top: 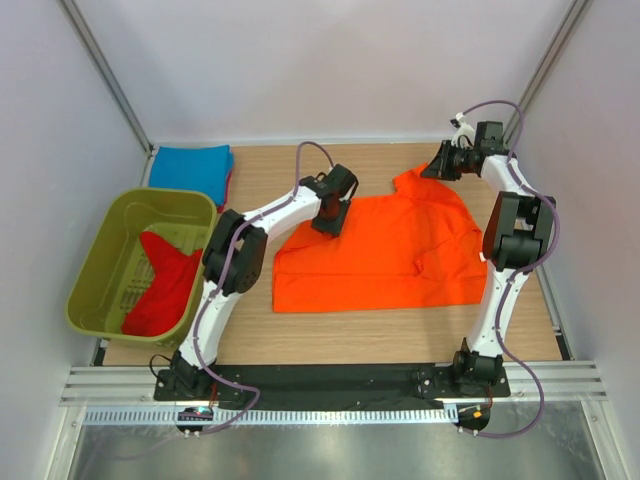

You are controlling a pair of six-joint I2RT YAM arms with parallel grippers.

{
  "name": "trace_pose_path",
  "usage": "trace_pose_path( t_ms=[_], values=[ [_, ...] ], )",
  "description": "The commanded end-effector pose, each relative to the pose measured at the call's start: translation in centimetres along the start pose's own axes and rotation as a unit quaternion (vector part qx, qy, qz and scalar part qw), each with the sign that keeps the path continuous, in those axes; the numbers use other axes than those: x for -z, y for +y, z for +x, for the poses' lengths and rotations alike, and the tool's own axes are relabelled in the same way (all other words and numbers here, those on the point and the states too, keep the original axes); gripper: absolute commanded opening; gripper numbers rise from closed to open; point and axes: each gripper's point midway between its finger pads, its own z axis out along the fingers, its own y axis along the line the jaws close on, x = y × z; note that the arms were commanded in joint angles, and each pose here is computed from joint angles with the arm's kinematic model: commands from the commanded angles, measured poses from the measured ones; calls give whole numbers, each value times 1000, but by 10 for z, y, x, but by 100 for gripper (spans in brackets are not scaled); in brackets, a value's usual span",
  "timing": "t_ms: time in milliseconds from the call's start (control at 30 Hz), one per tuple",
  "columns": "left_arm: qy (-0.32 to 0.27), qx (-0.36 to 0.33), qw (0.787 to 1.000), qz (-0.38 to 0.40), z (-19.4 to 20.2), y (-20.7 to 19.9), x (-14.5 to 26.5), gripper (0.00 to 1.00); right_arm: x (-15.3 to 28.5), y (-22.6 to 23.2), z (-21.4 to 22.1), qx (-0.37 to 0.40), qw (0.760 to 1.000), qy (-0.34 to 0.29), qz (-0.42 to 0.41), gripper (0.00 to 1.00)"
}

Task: Fold and stack the t-shirts
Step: Fold the tshirt

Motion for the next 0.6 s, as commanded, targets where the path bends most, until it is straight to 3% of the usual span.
trace_pose_path(
  t_ms=[0,133,233,300,567],
  values=[
    [-21,-9,1000,20,-14,-11,1,35,13,12,-22,29,999,-25,-5,3],
    [-22,-13,999,21,-15,-13,1,27,11,11,-21,29,999,-24,-7,3],
    [-23,-20,999,23,-15,-13,4,7,12,10,-21,24,999,-21,-7,3],
    [-24,-22,999,17,-17,-10,13,0,13,8,-22,25,999,-22,-4,3],
    [-43,-37,998,-39,-26,22,52,0,22,5,-32,32,999,-43,1,1]
  ],
)
